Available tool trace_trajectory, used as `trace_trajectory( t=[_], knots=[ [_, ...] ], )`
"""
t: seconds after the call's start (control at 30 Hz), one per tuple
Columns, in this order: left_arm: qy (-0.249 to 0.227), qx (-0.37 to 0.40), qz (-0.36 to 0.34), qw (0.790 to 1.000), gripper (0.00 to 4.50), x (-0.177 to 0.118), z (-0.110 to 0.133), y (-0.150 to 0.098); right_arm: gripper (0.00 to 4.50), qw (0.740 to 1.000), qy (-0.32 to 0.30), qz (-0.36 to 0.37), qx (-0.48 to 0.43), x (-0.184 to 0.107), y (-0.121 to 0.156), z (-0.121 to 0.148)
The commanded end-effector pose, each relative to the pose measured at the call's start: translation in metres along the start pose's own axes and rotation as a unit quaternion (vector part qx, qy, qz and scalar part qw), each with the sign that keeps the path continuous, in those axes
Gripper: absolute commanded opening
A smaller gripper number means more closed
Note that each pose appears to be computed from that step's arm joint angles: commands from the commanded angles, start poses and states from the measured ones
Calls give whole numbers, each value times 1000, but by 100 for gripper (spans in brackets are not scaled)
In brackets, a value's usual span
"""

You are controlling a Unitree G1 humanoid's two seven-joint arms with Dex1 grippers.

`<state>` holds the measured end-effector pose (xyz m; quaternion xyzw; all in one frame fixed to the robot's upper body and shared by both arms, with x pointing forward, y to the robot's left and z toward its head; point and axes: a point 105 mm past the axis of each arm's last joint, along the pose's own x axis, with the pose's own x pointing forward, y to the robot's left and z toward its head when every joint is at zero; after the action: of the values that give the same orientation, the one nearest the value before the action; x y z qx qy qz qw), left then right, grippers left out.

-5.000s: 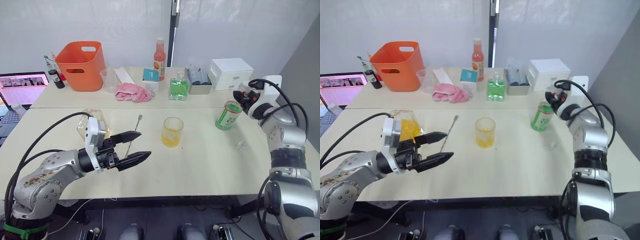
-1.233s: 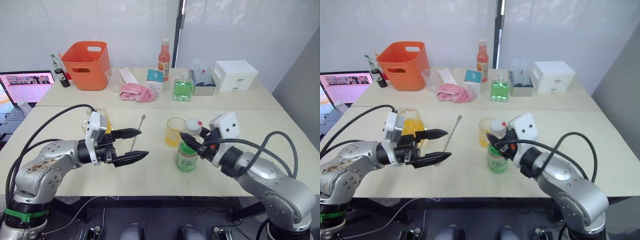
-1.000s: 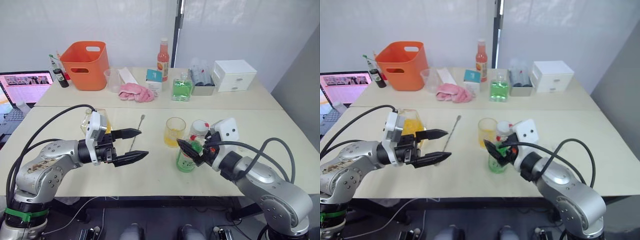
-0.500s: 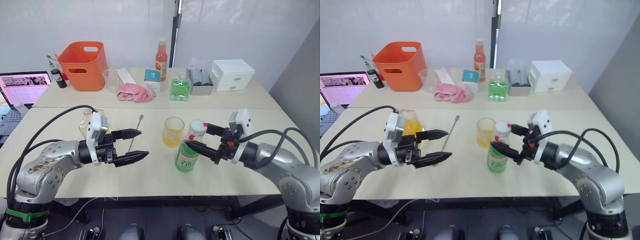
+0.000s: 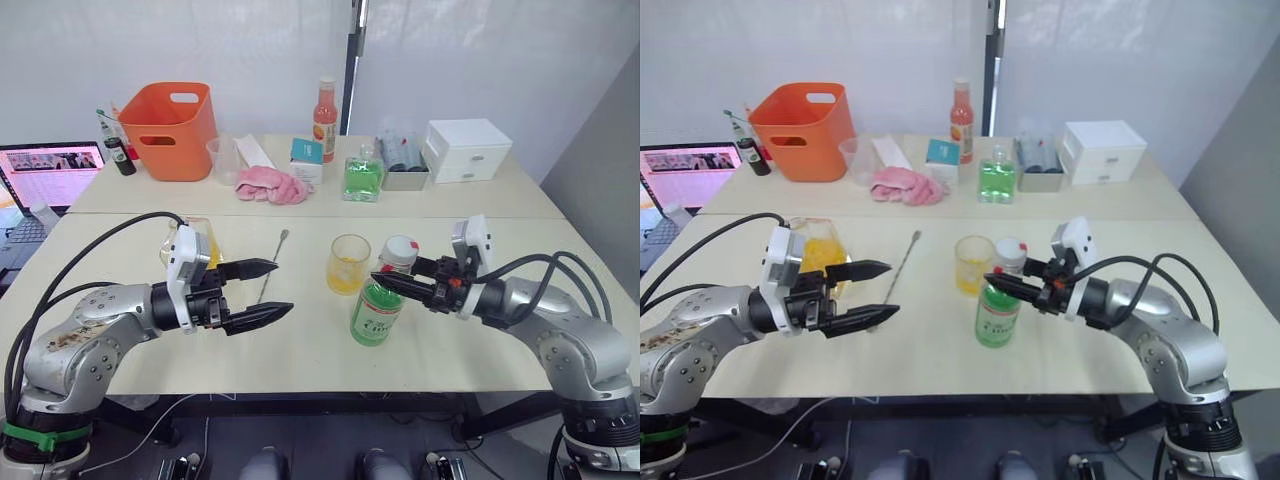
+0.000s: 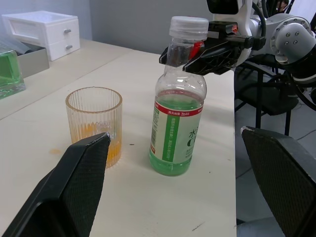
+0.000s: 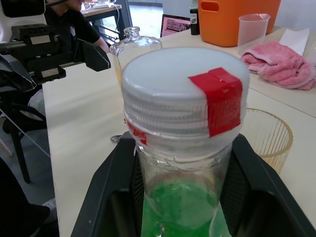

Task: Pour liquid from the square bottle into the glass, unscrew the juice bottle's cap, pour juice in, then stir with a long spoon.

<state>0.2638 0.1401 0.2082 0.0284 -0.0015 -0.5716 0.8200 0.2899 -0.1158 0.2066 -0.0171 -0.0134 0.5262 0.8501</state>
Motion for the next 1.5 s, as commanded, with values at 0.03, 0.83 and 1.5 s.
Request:
trace_trajectory(
  t=[0.03, 0.83, 1.5],
  knots=[
    [-6, 22, -7, 1000, 450, 0, 11, -4, 143, 999, -27, 19, -18, 4, 12, 14],
    [-5, 24, -26, 999, 450, 3, 10, -5, 143, 969, 1, -245, -24, 22, 41, 2],
    [-9, 21, -22, 999, 450, 3, 9, -3, 447, 999, -1, -38, 6, -7, 21, 6]
  ],
)
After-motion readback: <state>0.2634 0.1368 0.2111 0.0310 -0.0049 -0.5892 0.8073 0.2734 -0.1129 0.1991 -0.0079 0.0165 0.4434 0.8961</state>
